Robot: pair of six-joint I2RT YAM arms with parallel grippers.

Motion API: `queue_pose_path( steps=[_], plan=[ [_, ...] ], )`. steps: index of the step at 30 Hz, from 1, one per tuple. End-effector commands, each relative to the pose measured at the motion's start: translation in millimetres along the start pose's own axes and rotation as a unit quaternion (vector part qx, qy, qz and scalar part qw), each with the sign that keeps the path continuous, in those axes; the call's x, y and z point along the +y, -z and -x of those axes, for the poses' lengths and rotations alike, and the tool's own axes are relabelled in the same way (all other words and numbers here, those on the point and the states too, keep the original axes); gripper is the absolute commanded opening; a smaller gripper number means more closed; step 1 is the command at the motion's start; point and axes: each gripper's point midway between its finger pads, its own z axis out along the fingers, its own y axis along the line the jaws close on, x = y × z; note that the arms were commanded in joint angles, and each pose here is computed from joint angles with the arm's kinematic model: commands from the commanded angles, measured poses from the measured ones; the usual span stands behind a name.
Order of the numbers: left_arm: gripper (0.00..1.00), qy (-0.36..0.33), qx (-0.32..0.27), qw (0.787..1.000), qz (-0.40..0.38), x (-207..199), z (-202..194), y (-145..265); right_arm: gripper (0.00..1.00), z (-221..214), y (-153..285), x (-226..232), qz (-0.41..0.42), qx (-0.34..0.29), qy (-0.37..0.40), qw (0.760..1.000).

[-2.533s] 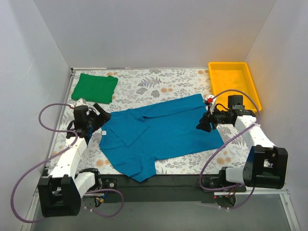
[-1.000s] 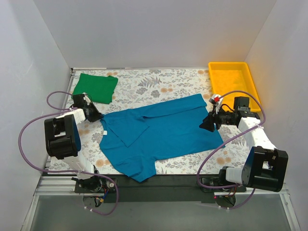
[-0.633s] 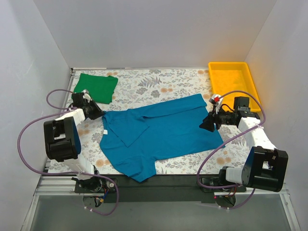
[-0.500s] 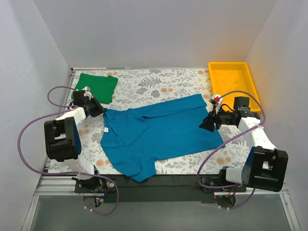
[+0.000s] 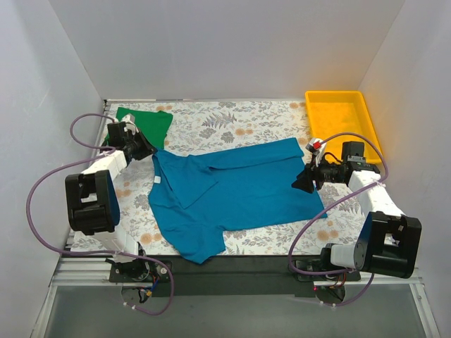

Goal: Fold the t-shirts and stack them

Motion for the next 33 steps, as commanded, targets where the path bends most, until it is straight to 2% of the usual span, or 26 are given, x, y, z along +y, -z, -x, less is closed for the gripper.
queue_pose_path(
  steps=[1,20,22,23,24,26,30,32,33],
  plan=[
    [0.0,-0.026,-0.029,0.999,-0.005,-7,25,-2,0.56,15,2,-4,-0.001,-0.016,0.014,1.0],
    [0.0,-0.029,-0.017,0.999,0.042,14,59,-50,0.56,9,-1,-9,0.001,-0.006,0.0,1.0],
    [0.07,-0.025,-0.014,0.998,0.052,18,61,-54,0.56,9,-1,-9,0.0,-0.005,0.0,1.0],
    [0.12,-0.021,-0.011,0.998,0.06,19,63,-54,0.56,8,-1,-9,0.002,-0.005,-0.001,1.0],
    [0.23,-0.016,-0.005,0.997,0.072,24,61,-57,0.56,8,-1,-9,0.001,-0.004,-0.001,1.0],
    [0.32,-0.003,-0.007,0.992,0.122,40,64,-51,0.56,8,-1,-9,0.001,-0.004,-0.001,1.0],
    [0.41,0.014,-0.048,0.978,0.203,60,71,-19,0.56,5,-2,-9,0.001,0.0,0.0,1.0],
    [0.44,0.022,-0.09,0.979,0.182,44,84,10,0.56,3,-2,-6,0.007,0.001,0.003,1.0],
    [0.46,0.043,-0.078,0.979,0.183,51,61,17,0.56,3,-4,-3,0.015,0.005,0.023,1.0]
  ],
)
